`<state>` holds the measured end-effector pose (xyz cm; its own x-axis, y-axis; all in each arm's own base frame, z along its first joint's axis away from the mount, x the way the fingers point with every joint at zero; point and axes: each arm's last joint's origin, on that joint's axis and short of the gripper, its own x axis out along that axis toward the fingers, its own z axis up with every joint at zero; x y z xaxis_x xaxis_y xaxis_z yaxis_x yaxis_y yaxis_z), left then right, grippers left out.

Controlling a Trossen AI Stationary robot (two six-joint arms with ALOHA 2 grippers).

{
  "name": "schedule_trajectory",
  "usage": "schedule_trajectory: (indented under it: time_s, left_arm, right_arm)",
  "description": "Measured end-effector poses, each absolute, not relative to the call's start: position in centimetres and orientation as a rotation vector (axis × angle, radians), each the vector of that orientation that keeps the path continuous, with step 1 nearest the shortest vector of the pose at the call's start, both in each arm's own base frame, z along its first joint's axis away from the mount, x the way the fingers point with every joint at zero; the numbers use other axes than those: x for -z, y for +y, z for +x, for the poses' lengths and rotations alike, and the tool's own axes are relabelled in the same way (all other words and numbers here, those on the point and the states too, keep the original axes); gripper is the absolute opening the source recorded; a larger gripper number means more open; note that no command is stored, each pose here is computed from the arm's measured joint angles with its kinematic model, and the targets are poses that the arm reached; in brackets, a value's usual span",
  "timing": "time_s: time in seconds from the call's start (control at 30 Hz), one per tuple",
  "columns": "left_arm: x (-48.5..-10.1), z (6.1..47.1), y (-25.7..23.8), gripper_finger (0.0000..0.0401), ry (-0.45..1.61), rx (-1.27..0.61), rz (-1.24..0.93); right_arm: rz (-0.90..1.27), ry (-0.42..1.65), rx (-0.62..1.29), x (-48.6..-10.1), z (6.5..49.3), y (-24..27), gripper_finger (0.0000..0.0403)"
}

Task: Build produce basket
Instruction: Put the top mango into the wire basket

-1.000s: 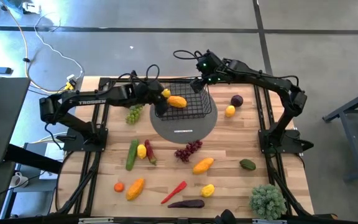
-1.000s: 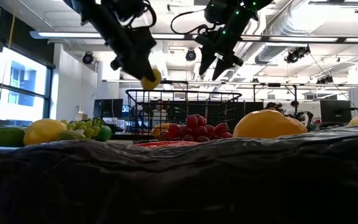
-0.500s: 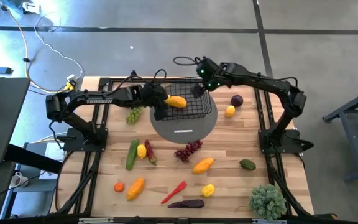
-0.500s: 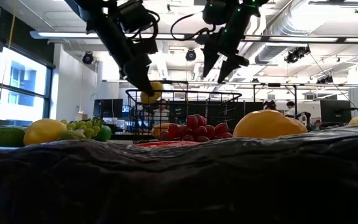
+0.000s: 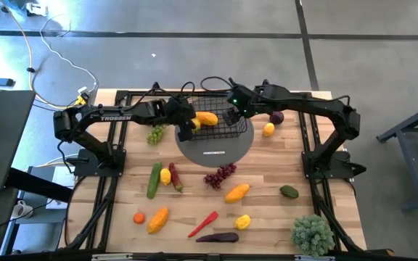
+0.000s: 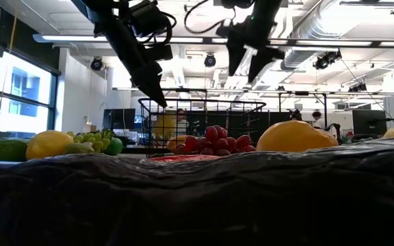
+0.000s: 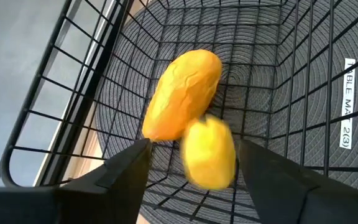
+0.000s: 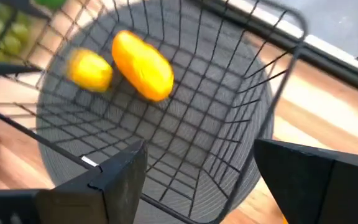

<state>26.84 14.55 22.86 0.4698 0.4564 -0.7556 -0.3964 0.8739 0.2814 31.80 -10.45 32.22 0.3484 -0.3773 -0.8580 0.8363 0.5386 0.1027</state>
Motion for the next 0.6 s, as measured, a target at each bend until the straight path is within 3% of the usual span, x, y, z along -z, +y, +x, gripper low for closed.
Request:
schedule_trajectory:
  time_s: [0.23,0.6]
  left_arm:
    - [-23.2,26.9,14.6,0.0243,0.950,-0.523,0.070]
    - [-27.5,27.5,14.7,0.0243,0.949,-0.482,0.052]
  right_arm:
    - [0.587,0.823,0.936,-34.8,29.4,-8.7,0.0275]
    - [0.577,0.884,0.951,-35.9,27.1,-5.6,0.0275]
